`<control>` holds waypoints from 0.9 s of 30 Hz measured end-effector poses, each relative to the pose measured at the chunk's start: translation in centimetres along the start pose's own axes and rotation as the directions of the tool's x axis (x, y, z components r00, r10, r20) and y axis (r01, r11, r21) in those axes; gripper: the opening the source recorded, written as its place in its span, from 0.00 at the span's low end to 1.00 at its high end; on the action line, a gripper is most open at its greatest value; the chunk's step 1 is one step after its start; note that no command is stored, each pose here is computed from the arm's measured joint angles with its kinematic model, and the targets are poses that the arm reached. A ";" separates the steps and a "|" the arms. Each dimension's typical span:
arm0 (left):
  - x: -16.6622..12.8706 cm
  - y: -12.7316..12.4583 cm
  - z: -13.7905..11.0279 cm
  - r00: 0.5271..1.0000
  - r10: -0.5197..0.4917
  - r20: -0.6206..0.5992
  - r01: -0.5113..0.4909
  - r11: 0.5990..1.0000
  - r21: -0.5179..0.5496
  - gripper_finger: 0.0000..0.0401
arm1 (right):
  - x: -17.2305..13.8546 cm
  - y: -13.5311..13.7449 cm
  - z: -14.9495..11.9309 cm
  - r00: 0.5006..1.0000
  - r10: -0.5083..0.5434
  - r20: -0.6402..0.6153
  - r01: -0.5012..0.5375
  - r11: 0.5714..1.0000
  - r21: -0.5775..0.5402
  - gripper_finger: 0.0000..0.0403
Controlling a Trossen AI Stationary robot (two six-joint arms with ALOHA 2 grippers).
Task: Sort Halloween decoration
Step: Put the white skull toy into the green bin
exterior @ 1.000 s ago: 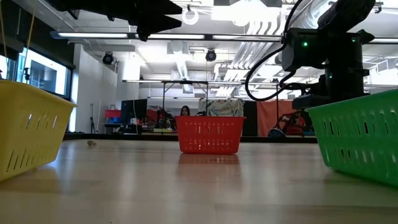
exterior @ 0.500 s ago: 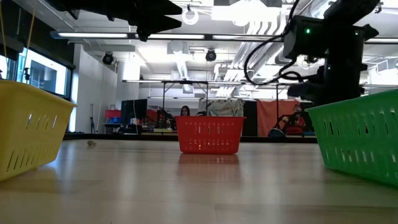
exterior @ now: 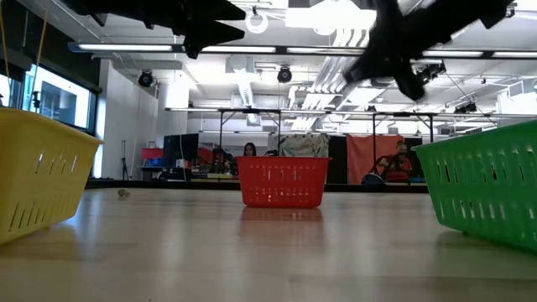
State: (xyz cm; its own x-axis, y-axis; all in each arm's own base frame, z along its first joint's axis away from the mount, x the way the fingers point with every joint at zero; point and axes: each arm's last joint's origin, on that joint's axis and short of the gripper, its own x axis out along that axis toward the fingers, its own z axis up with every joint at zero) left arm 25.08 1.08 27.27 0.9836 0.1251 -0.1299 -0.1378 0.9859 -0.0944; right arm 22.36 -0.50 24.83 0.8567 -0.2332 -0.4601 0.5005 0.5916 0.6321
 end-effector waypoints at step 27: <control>-0.3 -0.6 2.6 0.961 -0.128 0.247 0.176 0.967 -0.182 0.49 | -3.0 4.2 3.4 0.820 0.533 0.209 -0.317 0.726 -0.610 0.10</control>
State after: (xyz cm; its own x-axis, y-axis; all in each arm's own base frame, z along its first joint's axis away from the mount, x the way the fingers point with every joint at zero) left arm 25.13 0.78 29.91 0.9912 0.0210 0.1307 0.0185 0.9556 -0.2942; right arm 22.34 0.02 31.00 0.9953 -0.0370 0.0900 0.0159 0.9744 0.2244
